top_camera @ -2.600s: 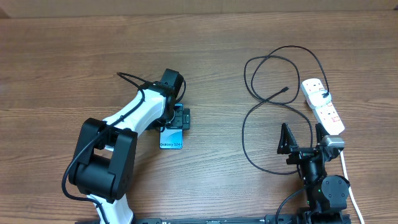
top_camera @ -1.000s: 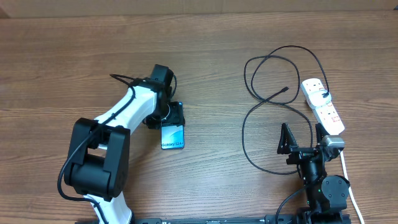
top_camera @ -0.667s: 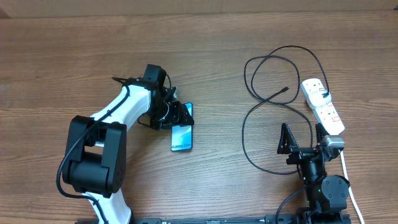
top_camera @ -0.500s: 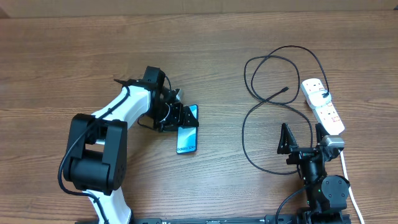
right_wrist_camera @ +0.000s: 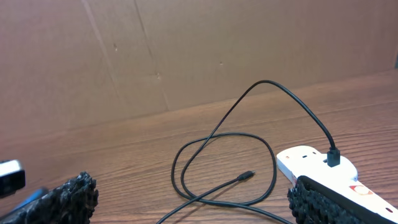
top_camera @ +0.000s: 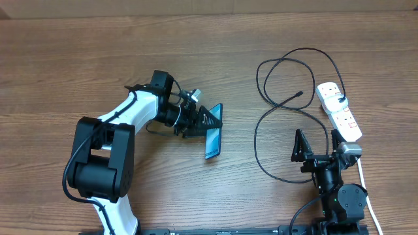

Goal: Plug charger to phone and switch on socket
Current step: 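Lift the phone with the left gripper and tilt it upright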

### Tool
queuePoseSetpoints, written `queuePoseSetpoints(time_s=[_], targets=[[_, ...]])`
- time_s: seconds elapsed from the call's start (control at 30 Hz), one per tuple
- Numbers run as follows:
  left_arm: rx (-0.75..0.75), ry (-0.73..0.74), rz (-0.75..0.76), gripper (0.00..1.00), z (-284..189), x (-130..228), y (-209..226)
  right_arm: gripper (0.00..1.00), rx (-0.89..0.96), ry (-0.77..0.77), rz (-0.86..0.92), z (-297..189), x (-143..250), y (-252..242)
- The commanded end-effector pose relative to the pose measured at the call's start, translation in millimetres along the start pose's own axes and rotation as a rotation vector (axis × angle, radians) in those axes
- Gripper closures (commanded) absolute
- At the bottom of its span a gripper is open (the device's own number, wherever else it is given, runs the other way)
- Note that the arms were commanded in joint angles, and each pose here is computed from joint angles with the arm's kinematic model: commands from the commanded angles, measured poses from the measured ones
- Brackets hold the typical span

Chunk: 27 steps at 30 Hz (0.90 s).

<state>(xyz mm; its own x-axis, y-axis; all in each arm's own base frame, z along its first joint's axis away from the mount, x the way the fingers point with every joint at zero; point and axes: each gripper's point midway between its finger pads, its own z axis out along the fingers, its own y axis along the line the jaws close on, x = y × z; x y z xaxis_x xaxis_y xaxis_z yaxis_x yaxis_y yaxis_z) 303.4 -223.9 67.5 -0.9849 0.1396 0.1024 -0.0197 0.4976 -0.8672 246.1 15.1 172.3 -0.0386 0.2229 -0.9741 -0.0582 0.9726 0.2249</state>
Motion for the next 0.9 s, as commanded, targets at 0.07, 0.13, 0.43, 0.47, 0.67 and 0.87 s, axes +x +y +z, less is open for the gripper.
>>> queuePoseSetpoints(time_s=[0.07, 0.13, 0.43, 0.47, 0.67, 0.87], targets=[[0.358, 0.039, 0.038, 0.57, -13.9, 4.5, -57.4, 0.00, 0.000, -0.002, -0.005, 0.0, 2.2, -0.8], [0.408, 0.050, 0.033, 0.61, -17.2, 6.3, -65.3, 0.00, 0.000, -0.002, -0.005, 0.0, 2.2, -0.8], [0.422, 0.098, -0.171, 0.65, -18.7, 7.0, -68.6, 0.00, 0.000, -0.002, -0.005, 0.0, 2.2, -0.8], [0.420, 0.104, -0.199, 0.66, -18.7, 7.0, -68.6, 0.00, 0.000, -0.002, -0.005, 0.0, 2.2, -0.8], [0.409, 0.148, -0.406, 0.85, -18.7, 6.8, -68.6, 0.00, 0.000, -0.002, -0.005, 0.0, 2.2, -0.8], [0.410, 0.145, -0.392, 0.83, -18.2, 5.0, -69.3, 0.00, 0.000, -0.002, -0.005, 0.0, 2.2, -0.8]])
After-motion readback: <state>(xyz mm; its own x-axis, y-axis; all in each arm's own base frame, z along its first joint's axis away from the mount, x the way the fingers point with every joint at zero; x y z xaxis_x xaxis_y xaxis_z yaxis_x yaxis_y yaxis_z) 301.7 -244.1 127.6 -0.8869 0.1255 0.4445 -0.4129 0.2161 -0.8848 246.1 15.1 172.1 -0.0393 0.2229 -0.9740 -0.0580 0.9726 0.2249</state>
